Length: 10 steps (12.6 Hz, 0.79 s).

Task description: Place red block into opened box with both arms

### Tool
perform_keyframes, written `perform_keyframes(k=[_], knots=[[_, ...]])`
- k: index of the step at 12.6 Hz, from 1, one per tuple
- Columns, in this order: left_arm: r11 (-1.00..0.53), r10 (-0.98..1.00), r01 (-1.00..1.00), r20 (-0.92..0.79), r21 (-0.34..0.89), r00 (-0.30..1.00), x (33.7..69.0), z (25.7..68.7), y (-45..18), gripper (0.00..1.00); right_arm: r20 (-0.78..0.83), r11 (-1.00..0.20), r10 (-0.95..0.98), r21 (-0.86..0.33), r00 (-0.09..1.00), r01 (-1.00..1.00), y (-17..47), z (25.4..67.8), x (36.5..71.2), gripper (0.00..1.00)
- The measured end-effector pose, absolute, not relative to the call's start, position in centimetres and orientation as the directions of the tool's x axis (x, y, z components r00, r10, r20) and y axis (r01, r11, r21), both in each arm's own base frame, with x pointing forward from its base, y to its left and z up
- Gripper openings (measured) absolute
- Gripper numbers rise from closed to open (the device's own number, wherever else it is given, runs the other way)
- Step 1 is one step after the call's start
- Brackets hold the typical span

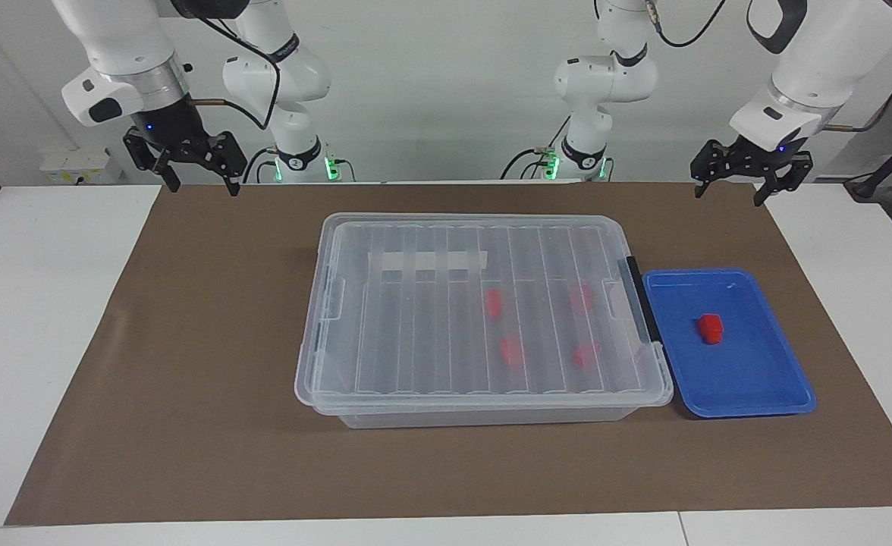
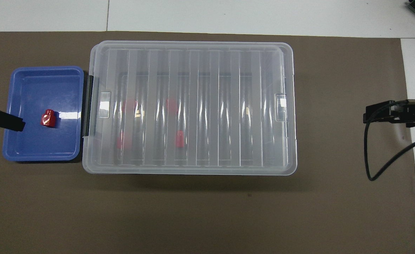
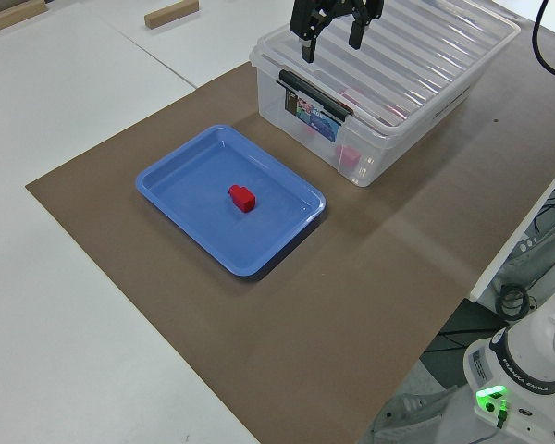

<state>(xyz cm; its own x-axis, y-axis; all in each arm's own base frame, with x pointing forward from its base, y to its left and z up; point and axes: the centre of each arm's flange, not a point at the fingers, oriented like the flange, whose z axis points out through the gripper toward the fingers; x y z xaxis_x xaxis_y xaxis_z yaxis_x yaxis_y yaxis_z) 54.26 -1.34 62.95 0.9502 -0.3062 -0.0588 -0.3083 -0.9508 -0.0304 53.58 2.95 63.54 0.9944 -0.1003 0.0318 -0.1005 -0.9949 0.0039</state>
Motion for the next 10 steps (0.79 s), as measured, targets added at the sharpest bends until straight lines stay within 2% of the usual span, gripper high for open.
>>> perform_keyframes(k=[5, 10], knots=[[-0.951, -0.306, -0.308, -0.059, -0.03, 0.95, 54.3, 63.0, -1.3, 1.0, 0.09, -0.992, -0.13, -0.017, 0.987, -0.129, 8.6, 58.1, 54.7, 1.0], [-0.951, -0.306, -0.308, -0.059, -0.03, 0.95, 54.3, 63.0, -1.3, 1.0, 0.104, -0.994, -0.113, -0.026, 0.988, -0.111, 10.4, 52.7, 56.3, 1.0]])
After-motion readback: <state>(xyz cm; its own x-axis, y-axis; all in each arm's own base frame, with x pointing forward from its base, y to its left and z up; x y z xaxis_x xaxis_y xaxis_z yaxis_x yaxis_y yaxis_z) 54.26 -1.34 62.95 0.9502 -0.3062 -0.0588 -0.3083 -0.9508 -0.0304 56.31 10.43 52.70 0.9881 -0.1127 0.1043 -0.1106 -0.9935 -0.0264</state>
